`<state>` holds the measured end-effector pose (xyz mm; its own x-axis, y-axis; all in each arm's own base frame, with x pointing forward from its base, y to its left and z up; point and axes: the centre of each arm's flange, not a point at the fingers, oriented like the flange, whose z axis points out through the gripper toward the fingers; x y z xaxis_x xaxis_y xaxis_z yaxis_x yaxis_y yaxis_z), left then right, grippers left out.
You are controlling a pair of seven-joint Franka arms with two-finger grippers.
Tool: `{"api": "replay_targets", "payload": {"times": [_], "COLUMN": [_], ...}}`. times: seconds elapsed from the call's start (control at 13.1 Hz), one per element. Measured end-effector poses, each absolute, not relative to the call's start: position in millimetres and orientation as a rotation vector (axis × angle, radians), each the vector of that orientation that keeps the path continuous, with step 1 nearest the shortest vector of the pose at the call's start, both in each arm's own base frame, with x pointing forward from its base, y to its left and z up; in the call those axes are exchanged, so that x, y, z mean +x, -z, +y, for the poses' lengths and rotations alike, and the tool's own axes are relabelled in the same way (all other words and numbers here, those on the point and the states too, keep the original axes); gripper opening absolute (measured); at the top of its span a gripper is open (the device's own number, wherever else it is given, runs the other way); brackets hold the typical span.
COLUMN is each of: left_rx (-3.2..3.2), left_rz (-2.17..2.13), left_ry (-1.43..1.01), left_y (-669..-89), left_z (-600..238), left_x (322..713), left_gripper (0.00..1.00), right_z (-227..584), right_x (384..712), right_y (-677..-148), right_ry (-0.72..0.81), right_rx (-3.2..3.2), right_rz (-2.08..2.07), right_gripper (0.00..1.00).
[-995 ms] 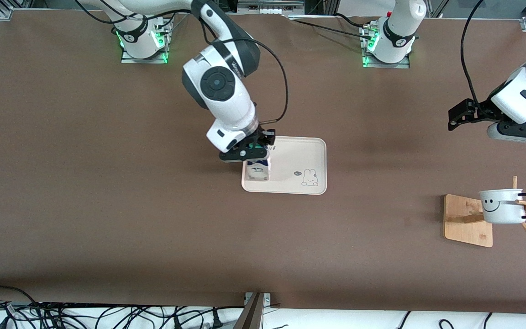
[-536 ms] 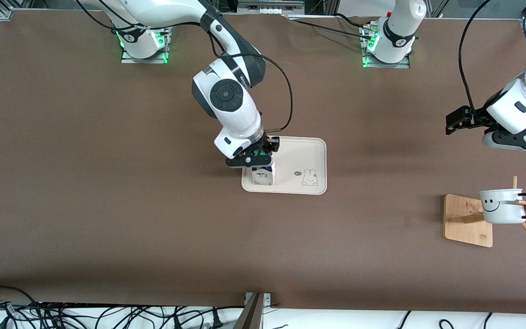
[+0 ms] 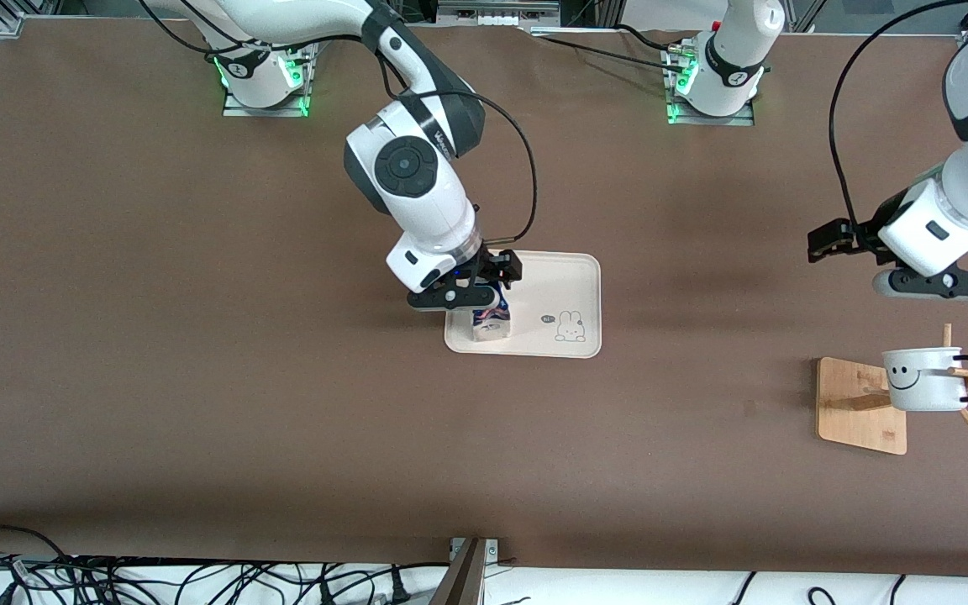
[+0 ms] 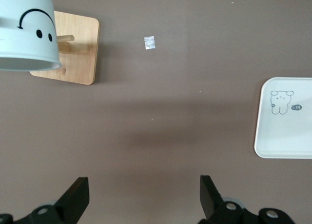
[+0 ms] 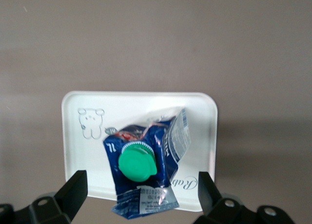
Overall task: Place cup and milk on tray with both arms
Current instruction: 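Release the carton and withdraw the right gripper while the left gripper approaches the mug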
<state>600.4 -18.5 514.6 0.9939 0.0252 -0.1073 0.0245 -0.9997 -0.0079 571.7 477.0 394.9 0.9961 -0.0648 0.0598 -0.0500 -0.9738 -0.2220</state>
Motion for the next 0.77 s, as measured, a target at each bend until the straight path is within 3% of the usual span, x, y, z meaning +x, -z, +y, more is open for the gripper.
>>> {"api": "replay_targets", "payload": {"times": [0.31, 0.54, 0.77], "left_rx": [-3.095, -3.072, -3.071], "left_rz": [-0.375, -0.428, -0.505], "left_ry": [-0.118, 0.04, 0.199], "left_y": [-505.3, -498.6, -480.2], "left_z": [-9.2, -5.5, -0.2], "left_x": [612.9, 620.0, 611.7], "left_gripper": [1.0, 1.0, 1.0], "right_z": [392.1, 265.4, 158.9], "right_x": [606.9, 643.1, 644.5], "right_y": [-490.8, -516.0, -546.4], "right_ry": [0.187, 0.104, -0.005], "right_rx": [-2.883, -2.975, -3.028], "right_rz": [0.218, 0.086, 0.01], "right_gripper": [1.0, 1.0, 1.0]}}
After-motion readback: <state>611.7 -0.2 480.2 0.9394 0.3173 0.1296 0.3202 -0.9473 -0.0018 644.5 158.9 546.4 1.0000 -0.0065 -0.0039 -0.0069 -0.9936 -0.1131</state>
